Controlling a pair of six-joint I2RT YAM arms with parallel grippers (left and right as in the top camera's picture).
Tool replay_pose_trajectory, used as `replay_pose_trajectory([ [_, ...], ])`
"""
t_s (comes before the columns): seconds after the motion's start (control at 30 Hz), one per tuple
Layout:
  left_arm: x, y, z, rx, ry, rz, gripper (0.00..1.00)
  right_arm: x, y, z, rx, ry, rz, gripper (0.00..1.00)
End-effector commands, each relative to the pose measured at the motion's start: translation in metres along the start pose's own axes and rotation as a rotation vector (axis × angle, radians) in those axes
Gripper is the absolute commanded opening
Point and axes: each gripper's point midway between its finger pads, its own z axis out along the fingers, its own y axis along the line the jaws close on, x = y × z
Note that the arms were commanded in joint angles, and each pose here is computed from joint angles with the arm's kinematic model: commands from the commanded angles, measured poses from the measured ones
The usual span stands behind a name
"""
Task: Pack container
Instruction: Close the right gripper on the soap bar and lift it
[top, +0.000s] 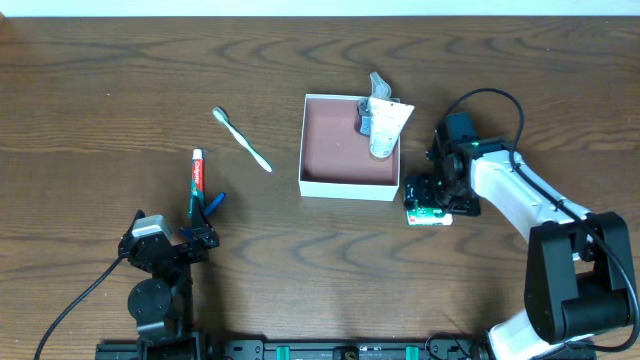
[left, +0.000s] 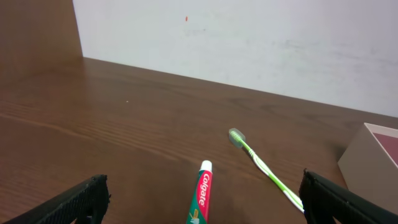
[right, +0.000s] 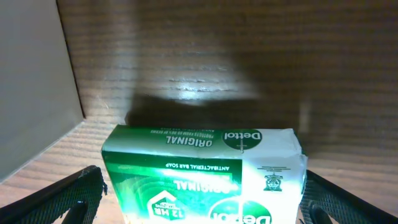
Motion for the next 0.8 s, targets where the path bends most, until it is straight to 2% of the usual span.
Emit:
replay_pose_trajectory([
  [0.0, 0.015, 0.002, 0.001, -0.002, 0.047, 0.012, 0.98, 0.005, -0.004, 0.008, 0.032, 0.024, -0.019, 0.99],
  [0.37, 0.015, 0.002, 0.001, -0.002, 0.047, 0.012, 0.98, 0.015, -0.015, 0.028, 0.077, 0.095, -0.052, 0.99],
  [0.63, 0.015, 0.002, 0.001, -0.001, 0.048, 0.012, 0.98, 0.014, -0.018, 0.031, 0.097, 0.089, -0.053, 0.79],
  [0.77, 0.015, 0.002, 0.001, -0.002, 0.047, 0.012, 0.98, 0.007, -0.019, 0.032, 0.100, 0.062, -0.055, 0.77],
])
